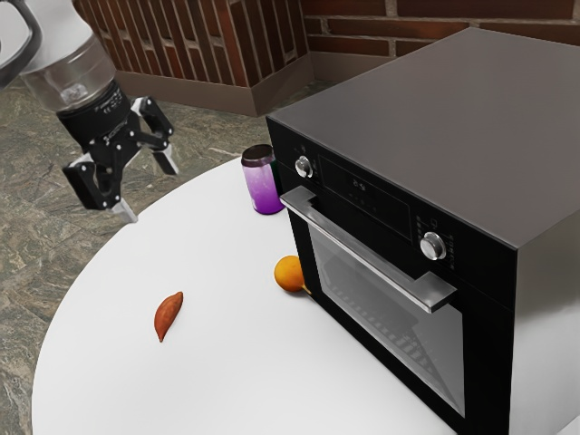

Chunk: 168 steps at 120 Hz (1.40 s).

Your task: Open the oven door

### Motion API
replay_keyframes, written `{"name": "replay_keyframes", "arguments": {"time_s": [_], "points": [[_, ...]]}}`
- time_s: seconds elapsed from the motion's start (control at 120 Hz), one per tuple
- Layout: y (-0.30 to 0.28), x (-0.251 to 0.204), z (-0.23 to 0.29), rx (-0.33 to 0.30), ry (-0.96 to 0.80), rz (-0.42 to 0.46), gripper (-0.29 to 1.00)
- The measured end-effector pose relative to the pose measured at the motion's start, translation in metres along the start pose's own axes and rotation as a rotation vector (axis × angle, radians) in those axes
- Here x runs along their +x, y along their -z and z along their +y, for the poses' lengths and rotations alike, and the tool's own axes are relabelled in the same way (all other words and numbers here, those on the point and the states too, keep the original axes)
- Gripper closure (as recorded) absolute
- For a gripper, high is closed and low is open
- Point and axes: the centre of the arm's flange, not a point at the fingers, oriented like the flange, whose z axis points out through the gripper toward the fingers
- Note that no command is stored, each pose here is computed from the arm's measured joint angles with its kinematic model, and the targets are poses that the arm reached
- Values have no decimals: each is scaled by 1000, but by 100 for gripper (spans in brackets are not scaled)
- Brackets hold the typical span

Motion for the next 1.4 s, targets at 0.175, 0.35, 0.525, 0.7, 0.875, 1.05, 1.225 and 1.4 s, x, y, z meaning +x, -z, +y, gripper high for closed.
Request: {"name": "replay_keyframes", "arguments": {"time_s": [0.175,0.35,0.525,0.7,0.875,1.05,1.225,1.4], "points": [[21,-15,-79,-47,91,-11,0],[58,-31,-214,-107,99,10,0],[39,-96,-240,-253,-30,6,0],[35,-155,-233,-387,-99,-42,0],[21,-206,-229,-454,-198,-40,0],[5,-225,-223,-482,-238,-37,0],[-14,-231,-205,-477,-257,-7,0],[-30,-246,-199,-471,-320,39,0]]}}
